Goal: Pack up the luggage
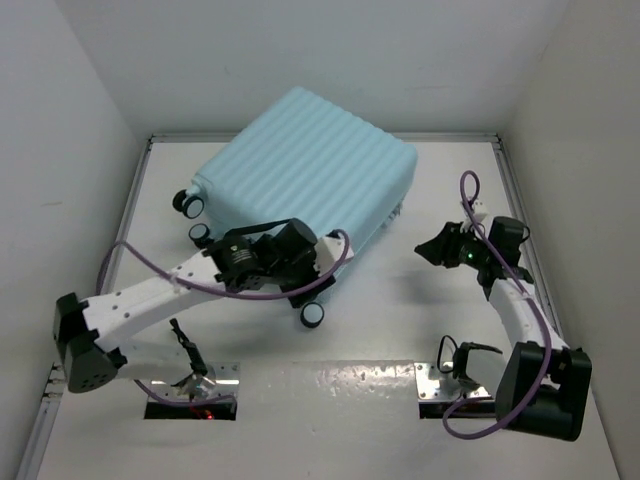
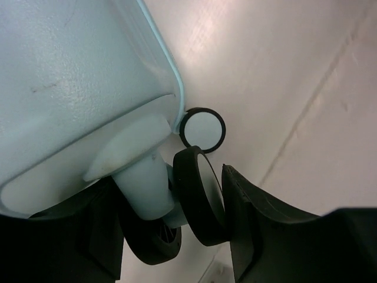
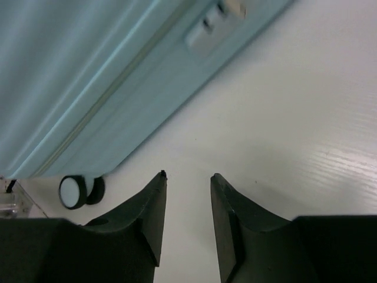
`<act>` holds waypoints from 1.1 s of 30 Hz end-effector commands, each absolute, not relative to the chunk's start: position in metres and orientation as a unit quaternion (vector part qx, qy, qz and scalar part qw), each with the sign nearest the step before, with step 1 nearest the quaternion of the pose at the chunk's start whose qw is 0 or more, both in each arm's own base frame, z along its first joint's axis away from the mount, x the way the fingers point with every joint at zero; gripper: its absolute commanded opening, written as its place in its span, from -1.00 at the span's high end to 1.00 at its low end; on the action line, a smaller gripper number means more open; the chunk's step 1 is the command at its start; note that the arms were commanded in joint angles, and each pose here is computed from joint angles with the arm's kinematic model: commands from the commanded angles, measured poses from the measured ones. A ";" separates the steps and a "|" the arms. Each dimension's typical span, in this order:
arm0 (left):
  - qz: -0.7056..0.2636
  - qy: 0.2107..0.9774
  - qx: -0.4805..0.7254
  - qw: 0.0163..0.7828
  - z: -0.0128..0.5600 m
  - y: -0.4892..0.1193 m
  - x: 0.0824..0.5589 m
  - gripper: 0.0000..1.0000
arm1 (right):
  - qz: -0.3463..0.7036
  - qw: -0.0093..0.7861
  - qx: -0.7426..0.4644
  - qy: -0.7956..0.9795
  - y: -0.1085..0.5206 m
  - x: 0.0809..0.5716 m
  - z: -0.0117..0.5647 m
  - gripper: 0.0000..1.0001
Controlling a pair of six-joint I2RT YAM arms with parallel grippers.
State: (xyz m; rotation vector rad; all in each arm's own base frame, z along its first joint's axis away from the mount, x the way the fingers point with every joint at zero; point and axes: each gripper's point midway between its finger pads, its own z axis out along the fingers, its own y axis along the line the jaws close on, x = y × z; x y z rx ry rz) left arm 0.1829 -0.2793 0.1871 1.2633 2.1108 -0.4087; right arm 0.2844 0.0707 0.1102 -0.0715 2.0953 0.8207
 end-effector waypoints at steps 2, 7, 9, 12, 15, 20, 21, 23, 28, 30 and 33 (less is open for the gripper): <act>-0.244 0.642 0.650 0.326 0.234 -0.260 0.123 1.00 | 0.335 0.464 -0.083 0.816 0.078 0.277 0.119 0.22; -0.097 0.688 0.616 0.372 0.235 -0.198 0.196 1.00 | 0.303 0.518 -0.131 0.790 0.078 0.279 0.122 0.22; -0.083 0.710 0.587 0.379 0.237 -0.182 0.219 1.00 | 0.294 0.538 -0.150 0.776 0.082 0.282 0.128 0.22; -0.105 0.738 0.555 0.368 0.233 -0.177 0.234 1.00 | 0.279 0.564 -0.174 0.757 0.092 0.280 0.130 0.17; -0.113 0.753 0.526 0.378 0.234 -0.175 0.245 1.00 | 0.238 0.593 -0.186 0.747 0.100 0.278 0.127 0.17; -0.121 0.770 0.500 0.378 0.229 -0.173 0.255 1.00 | 0.209 0.601 -0.195 0.746 0.116 0.278 0.116 0.19; -0.124 0.772 0.496 0.378 0.229 -0.171 0.256 1.00 | 0.190 0.615 -0.183 0.743 0.113 0.286 0.119 0.19; -0.122 0.781 0.485 0.375 0.226 -0.166 0.260 1.00 | 0.193 0.605 -0.185 0.750 0.121 0.290 0.113 0.22; -0.123 0.790 0.471 0.372 0.223 -0.159 0.263 1.00 | 0.177 0.628 -0.171 0.738 0.126 0.315 0.130 0.25; -0.122 0.795 0.468 0.368 0.219 -0.156 0.263 1.00 | 0.179 0.624 -0.173 0.741 0.130 0.320 0.127 0.27; -0.117 0.798 0.458 0.373 0.219 -0.150 0.266 1.00 | 0.185 0.621 -0.181 0.740 0.137 0.323 0.127 0.29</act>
